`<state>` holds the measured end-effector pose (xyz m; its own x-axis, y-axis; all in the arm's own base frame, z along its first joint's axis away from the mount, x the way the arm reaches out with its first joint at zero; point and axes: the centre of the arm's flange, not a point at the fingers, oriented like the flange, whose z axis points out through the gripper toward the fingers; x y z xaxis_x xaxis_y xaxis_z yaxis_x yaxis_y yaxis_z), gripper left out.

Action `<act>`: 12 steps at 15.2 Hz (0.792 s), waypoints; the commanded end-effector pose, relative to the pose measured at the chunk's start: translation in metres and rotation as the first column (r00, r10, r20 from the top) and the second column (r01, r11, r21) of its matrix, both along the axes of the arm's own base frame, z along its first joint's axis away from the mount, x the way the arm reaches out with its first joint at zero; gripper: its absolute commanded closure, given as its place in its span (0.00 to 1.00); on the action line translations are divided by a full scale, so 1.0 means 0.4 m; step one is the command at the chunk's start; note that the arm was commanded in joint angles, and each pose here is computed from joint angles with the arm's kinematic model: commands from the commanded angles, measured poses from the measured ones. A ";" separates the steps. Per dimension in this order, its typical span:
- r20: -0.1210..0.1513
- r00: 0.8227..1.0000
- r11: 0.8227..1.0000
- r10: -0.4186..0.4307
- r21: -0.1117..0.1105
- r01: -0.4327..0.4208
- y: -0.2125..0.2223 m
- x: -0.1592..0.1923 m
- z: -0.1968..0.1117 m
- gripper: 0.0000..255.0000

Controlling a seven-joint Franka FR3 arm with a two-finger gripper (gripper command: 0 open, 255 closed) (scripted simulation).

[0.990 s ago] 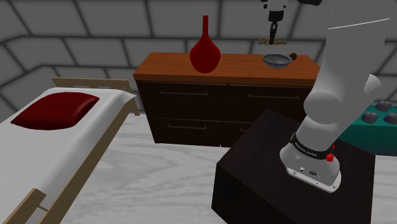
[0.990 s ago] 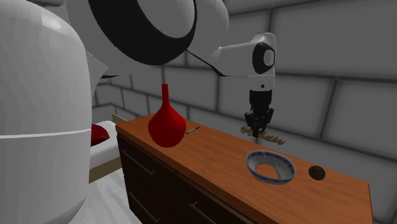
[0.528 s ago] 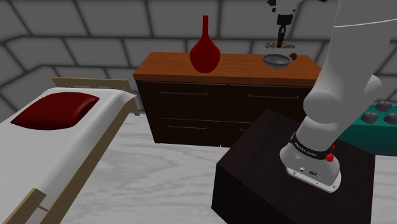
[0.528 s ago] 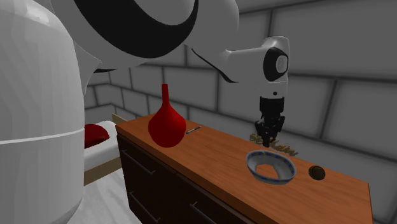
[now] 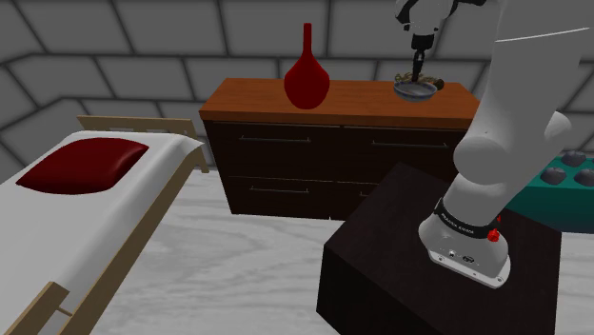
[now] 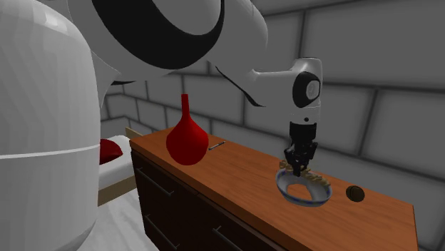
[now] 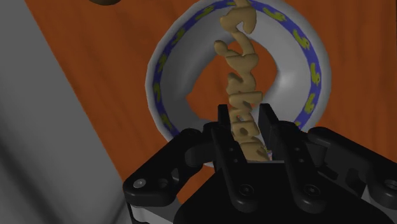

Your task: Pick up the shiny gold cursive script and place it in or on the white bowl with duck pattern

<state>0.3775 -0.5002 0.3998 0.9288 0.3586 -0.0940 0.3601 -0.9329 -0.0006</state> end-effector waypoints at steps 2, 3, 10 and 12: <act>0.000 1.000 1.000 0.000 0.000 0.000 0.000 0.001 -0.039 1.00; 0.000 1.000 1.000 0.000 0.000 0.000 0.000 0.001 -0.046 1.00; 0.000 1.000 1.000 0.000 0.000 0.000 0.000 0.001 -0.046 1.00; 0.000 1.000 1.000 0.000 0.000 0.000 0.000 0.001 -0.046 0.00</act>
<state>0.3779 -0.5003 0.3816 0.9288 0.3586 -0.0935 0.3602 -0.9329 0.0001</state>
